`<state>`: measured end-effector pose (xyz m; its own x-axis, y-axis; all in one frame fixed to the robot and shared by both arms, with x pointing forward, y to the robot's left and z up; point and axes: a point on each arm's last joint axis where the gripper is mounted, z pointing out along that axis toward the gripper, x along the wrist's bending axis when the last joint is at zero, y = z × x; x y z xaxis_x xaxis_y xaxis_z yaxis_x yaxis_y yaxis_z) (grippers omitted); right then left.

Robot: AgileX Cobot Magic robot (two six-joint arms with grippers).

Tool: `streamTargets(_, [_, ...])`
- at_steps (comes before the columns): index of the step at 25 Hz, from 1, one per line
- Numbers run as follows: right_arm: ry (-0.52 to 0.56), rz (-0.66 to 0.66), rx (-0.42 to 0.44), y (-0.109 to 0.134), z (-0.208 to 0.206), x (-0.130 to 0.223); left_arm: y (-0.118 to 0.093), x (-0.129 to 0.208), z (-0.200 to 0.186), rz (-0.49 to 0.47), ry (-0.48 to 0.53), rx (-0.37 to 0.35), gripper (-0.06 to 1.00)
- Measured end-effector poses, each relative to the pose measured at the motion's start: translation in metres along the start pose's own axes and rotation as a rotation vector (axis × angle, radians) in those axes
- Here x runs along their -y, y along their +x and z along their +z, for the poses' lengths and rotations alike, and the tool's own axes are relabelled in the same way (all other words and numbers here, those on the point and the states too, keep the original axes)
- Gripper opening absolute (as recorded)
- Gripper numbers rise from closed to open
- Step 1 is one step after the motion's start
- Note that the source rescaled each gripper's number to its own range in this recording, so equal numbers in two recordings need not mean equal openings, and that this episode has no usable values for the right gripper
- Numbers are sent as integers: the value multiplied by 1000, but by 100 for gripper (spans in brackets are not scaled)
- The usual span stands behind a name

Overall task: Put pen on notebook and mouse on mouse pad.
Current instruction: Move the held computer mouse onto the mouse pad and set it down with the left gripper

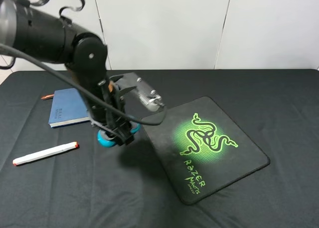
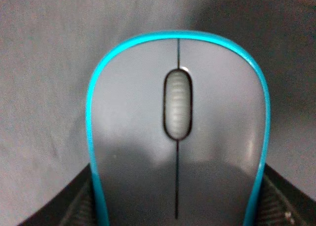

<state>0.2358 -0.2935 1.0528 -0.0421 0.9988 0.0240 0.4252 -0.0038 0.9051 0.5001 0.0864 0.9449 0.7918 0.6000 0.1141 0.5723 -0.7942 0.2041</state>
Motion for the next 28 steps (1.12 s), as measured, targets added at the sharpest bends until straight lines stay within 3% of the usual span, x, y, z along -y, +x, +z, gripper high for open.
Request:
streamTargets(4, [0,0,0,0,0,0,-14,-27,-5,80,-38,-28,47])
streamTargets(17, [0,0,0,0,0,0,-60,-111,24,147,-69,-18,47])
streamTargets(28, [0,0,0,0,0,0,-79,-142,66,78,-79,80,47])
